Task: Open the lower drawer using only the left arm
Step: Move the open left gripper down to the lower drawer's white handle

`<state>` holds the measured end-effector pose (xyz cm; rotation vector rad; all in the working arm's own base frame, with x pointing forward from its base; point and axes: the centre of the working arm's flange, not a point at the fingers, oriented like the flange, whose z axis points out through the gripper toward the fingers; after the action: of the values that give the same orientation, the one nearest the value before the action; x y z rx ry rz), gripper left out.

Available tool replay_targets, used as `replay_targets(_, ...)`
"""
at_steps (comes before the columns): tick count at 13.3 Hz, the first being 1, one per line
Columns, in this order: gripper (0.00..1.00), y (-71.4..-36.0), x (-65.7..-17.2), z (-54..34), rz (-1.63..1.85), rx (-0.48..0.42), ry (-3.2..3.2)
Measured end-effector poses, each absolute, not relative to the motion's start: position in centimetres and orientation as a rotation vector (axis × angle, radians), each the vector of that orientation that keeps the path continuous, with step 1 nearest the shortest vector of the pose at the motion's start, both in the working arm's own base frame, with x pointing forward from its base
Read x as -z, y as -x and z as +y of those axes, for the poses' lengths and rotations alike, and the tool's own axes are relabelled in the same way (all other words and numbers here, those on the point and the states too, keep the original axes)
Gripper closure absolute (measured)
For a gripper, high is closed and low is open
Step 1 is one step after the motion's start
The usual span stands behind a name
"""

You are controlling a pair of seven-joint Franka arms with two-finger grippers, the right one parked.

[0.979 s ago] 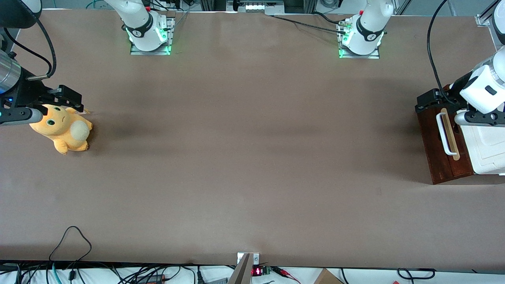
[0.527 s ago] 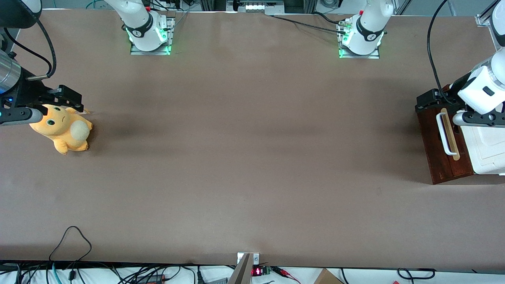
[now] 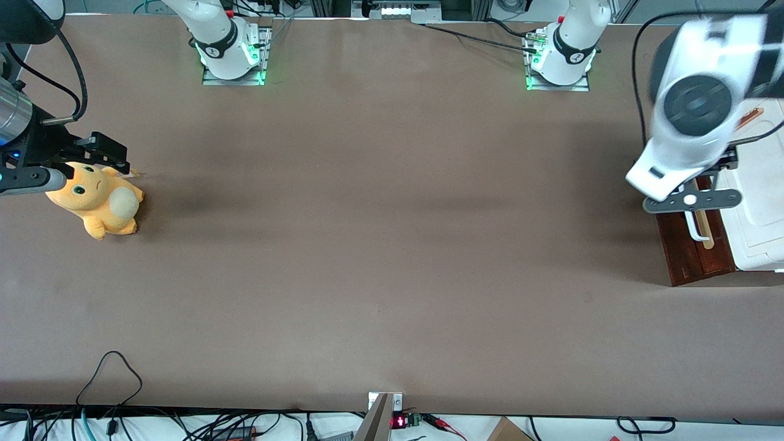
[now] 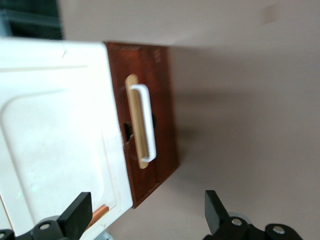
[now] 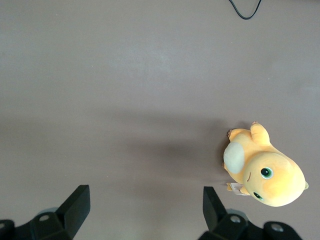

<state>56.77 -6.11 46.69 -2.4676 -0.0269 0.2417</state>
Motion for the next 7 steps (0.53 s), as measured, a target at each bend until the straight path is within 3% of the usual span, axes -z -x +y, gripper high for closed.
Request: replay_targets(7, 0.05, -53.3, -29.0, -4.1, -0.176, -0.186, 2.017)
